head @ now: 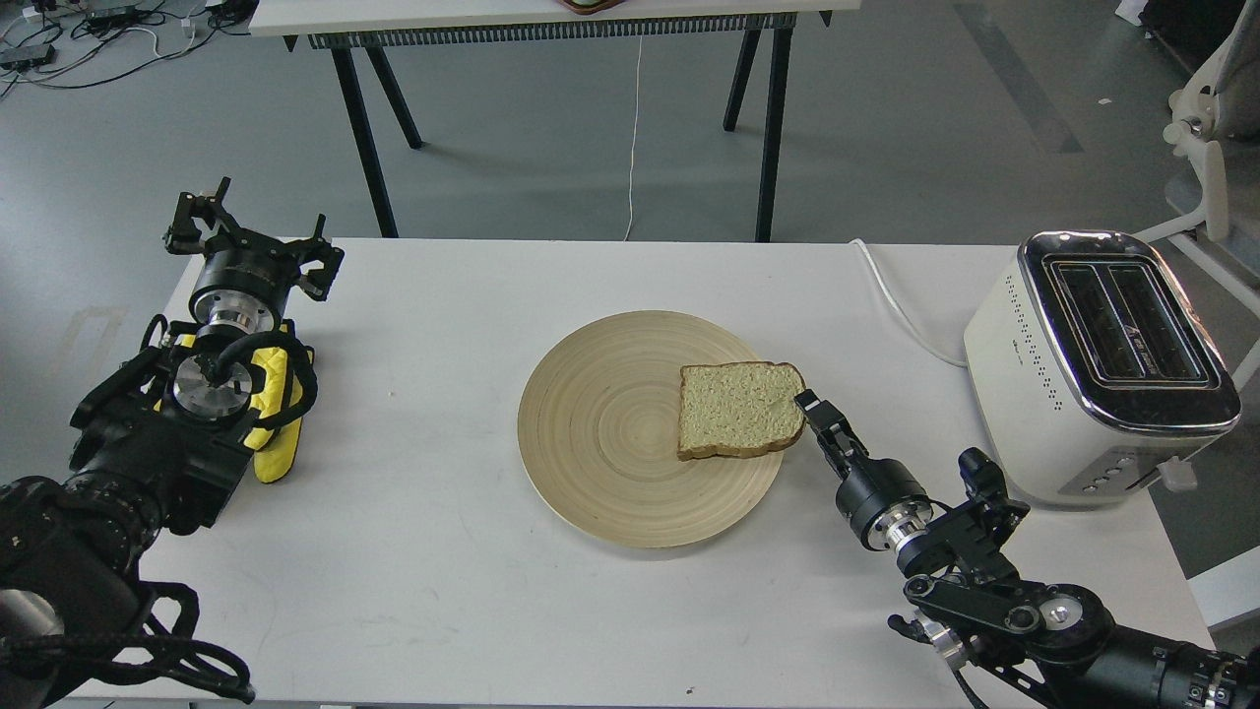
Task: Put bread in toaster with right arm
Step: 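Move the open right gripper down to the bread slice edge on the plate, then close the right gripper on the bread slice edge, then lift the bread slice high and carry it over the toaster, then lower the bread slice edge-first into the toaster slot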
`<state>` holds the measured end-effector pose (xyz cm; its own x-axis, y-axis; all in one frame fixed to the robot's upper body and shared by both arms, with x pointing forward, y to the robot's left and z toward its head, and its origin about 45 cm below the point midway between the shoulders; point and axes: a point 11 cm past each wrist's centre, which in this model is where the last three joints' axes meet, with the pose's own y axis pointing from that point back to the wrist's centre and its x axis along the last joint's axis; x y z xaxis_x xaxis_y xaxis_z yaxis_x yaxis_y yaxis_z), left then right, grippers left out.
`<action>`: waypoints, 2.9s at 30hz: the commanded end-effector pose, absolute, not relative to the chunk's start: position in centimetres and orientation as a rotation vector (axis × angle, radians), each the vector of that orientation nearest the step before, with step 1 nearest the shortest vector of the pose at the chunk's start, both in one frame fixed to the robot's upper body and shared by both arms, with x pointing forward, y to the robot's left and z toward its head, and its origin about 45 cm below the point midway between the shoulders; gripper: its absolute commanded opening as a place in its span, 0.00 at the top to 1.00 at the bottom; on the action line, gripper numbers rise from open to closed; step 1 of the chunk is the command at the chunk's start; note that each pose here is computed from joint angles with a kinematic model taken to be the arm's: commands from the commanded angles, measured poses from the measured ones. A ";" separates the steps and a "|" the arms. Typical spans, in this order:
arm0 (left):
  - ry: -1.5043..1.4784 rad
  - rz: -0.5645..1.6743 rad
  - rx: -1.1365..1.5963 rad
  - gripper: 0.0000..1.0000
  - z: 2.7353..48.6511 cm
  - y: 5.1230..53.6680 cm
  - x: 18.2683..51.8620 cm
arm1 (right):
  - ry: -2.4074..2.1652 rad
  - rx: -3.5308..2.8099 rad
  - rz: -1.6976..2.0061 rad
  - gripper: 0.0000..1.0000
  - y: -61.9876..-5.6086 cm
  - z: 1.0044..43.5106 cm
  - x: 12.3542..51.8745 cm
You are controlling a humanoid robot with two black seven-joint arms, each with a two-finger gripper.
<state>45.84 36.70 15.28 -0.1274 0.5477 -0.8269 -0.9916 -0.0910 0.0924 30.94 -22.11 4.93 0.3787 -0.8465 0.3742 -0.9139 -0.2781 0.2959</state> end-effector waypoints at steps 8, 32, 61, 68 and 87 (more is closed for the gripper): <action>0.812 1.558 -0.748 0.00 15.3 36.7 45.8 | -1.543 2.193 0.195 1.00 -21.9 5.5 31.5; 0.812 1.558 -0.748 0.00 15.3 36.7 45.8 | -1.878 2.070 0.675 1.00 -36.3 26.3 38.1; 0.812 1.558 -0.748 0.00 15.3 36.7 45.8 | -1.572 1.555 0.788 1.00 -52.8 30.0 29.0; 0.812 1.558 -0.748 0.00 15.3 36.7 45.8 | -1.530 1.578 0.764 1.00 -52.3 28.7 28.5; 0.811 1.557 -0.747 0.00 15.3 36.7 45.8 | -1.476 1.659 0.708 1.00 -50.1 25.5 28.3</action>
<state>45.84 36.70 15.28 -0.1272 0.5483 -0.8265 -0.9916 -0.0909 0.0923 28.11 -50.55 25.96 0.1597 -0.5331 0.8308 -0.9823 -0.0025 0.1873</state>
